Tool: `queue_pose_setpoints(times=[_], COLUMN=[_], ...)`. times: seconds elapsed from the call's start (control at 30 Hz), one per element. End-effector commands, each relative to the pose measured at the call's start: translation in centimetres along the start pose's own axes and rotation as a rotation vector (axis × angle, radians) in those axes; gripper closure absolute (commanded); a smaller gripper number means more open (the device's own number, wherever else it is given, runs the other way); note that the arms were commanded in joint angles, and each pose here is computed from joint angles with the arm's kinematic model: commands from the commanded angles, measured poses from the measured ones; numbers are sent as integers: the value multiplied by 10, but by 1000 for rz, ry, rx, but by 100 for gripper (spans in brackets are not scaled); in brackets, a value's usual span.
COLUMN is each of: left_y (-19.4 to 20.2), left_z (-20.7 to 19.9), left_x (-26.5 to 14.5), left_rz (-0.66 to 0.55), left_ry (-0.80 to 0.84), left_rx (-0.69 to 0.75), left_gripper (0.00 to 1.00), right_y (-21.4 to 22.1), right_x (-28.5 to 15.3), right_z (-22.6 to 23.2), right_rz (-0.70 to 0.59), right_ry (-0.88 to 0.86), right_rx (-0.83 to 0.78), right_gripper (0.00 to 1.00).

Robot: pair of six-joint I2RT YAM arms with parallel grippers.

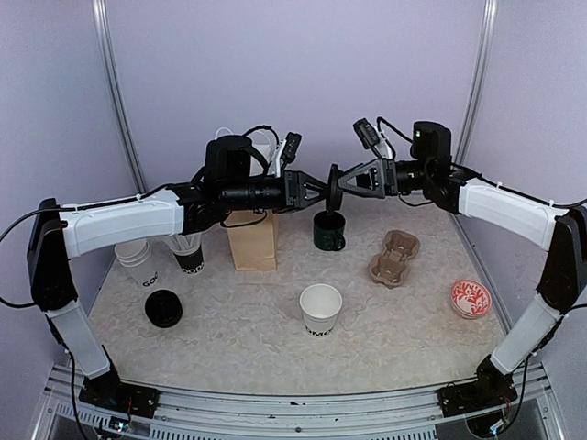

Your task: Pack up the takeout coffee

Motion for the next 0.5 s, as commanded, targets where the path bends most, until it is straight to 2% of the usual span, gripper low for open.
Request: queue_pose_setpoints(times=[0.0, 0.03, 0.07, 0.1, 0.23, 0.47], left_y=[6, 10, 14, 22, 52, 127], left_z=[2, 2, 3, 4, 5, 16], left_x=[-1, -4, -7, -11, -27, -44], left_rz=[36, 49, 64, 95, 195, 414], left_ry=[-77, -110, -145, -185, -317, -579], left_rx=[19, 26, 33, 30, 54, 112], left_gripper=[65, 61, 52, 49, 48, 50], right_y=[10, 11, 12, 14, 20, 36], right_x=[-1, -4, -8, -12, -20, -30], right_z=[-2, -3, -3, -3, -5, -8], right_rz=[18, 23, 28, 32, 103, 266], right_ry=[68, 93, 117, 145, 259, 396], right_rx=[-41, -45, -65, -78, -208, -333], right_gripper=[27, 27, 27, 27, 28, 28])
Point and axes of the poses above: each gripper's point midway between its finger pads, its own x axis out along the fingers, its own z axis along the line the jaws close on, y = z × x, the point moved 9 cm from there along -x, back along the fingers, and after that the axes turned 6 degrees about x, right-handed, at the moved point
